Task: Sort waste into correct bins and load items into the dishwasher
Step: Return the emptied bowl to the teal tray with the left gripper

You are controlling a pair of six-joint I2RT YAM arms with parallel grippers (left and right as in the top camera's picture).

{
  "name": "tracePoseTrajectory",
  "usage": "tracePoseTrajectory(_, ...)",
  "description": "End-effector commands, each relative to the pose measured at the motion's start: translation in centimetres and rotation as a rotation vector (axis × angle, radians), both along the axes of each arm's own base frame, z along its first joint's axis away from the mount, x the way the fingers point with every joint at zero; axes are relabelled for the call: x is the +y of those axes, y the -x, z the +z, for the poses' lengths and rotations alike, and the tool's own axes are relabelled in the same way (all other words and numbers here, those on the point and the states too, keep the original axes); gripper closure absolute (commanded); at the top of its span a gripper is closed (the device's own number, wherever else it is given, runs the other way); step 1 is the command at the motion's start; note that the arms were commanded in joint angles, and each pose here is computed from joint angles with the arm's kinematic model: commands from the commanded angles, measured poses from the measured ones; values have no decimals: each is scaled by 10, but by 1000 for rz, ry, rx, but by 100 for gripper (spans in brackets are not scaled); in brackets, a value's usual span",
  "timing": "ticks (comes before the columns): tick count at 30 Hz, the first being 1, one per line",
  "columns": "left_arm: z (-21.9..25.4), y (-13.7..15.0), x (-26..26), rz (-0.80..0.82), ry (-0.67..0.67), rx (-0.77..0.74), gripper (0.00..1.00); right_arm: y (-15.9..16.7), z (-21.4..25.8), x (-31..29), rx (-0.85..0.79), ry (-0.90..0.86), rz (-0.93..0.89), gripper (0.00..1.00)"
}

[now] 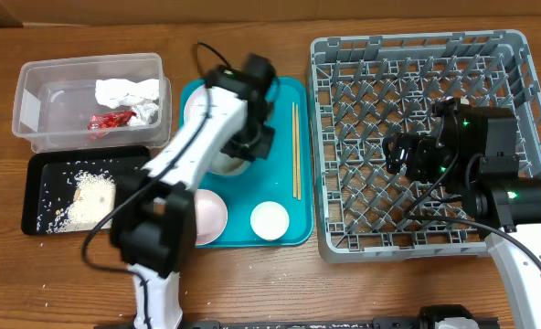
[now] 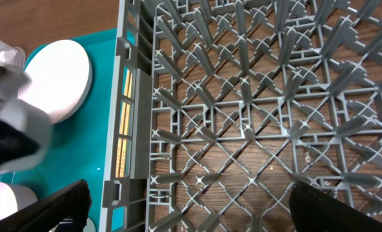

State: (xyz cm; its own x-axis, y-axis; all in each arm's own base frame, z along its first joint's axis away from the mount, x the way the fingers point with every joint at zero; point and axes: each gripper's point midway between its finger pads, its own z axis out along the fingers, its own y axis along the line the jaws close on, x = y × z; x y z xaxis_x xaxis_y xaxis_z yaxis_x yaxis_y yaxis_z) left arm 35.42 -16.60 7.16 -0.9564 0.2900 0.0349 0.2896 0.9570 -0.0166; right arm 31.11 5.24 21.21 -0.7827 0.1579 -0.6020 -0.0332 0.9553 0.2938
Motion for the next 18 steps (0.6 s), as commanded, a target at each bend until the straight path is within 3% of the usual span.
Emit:
tracePoseTrajectory(1,-28,4,10,6,-115,41,96,-4,11,-1,-32,0,1,0)
tracePoseTrajectory(4,-41,9,12,3,-135,82,95,-4,11,-1,-32,0,1,0)
tracePoseTrajectory(5,-42,11,14,5,-140,92,88,-4,11,-1,-32,1,1,0)
tracePoseTrajectory(8,-35,7,16,16,-132,79,39,-4,11,-1,-33,0,1,0)
tracePoseTrajectory(10,-22,-1,14,21,-116,46,21,-5,11,-1,-31,1,1,0)
tracePoseTrajectory(14,29,-20,5,17,-68,-44,14,-5,8,0,-21,1,1,0)
tracePoseTrajectory(18,70,-22,-5,-33,-3,-81,13,-6,5,0,-13,1,1,0)
